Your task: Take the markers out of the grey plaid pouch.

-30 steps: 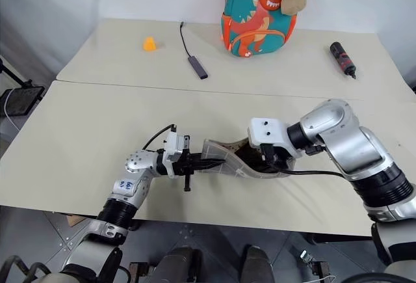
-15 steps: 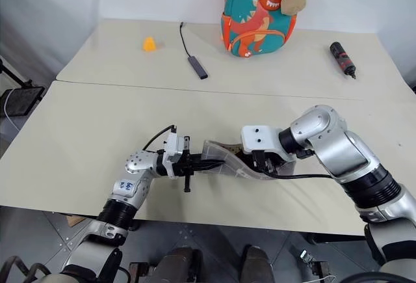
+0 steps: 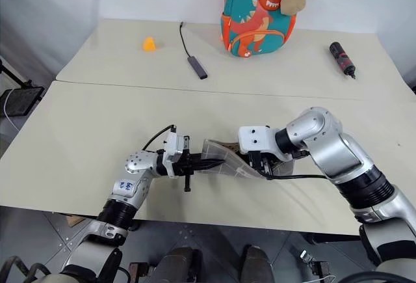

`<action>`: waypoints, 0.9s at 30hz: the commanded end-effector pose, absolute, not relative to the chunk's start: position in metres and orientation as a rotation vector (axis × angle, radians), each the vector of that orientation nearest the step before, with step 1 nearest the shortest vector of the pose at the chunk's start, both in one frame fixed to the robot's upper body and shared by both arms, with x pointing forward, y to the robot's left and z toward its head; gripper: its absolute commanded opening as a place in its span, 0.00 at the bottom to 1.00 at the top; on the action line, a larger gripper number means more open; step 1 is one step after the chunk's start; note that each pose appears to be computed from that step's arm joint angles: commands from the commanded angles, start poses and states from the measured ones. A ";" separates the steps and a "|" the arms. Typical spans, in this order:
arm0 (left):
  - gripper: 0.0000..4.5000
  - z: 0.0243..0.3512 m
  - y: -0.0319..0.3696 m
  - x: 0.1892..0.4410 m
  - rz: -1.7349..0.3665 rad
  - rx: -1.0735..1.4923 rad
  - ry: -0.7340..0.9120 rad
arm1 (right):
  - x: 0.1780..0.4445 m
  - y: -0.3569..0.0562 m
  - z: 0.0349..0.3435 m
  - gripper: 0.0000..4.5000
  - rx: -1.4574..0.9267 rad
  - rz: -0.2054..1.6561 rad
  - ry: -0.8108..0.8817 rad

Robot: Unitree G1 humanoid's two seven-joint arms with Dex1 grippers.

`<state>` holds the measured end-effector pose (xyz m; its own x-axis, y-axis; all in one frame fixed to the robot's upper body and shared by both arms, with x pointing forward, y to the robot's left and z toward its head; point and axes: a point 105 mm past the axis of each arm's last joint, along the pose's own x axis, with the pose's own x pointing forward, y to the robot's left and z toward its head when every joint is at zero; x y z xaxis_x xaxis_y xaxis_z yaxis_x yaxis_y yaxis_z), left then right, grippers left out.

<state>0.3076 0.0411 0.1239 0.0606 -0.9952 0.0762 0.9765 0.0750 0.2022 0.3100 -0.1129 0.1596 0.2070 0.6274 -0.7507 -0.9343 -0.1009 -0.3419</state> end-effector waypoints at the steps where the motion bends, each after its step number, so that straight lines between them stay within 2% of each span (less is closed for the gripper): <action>1: 0.00 0.120 0.039 0.303 -1.510 0.113 -0.201 | 0.313 -0.112 0.160 0.01 -1.034 1.358 0.393; 10: 0.00 0.118 0.037 0.303 -1.513 0.111 -0.199 | 0.313 -0.117 0.144 0.01 -1.036 1.357 0.475; 13: 0.00 0.118 0.037 0.303 -1.513 0.113 -0.198 | 0.313 -0.117 0.142 0.14 -1.019 1.353 0.491; 17: 0.00 0.118 0.039 0.304 -1.511 0.118 -0.194 | 0.315 -0.111 0.140 0.41 -1.025 1.355 0.462; 26: 0.00 0.119 0.040 0.305 -1.508 0.120 -0.194 | 0.312 -0.115 0.116 0.41 -1.012 1.365 0.554; 27: 0.00 0.119 0.040 0.305 -1.507 0.119 -0.194 | 0.313 -0.116 0.113 0.37 -1.016 1.364 0.562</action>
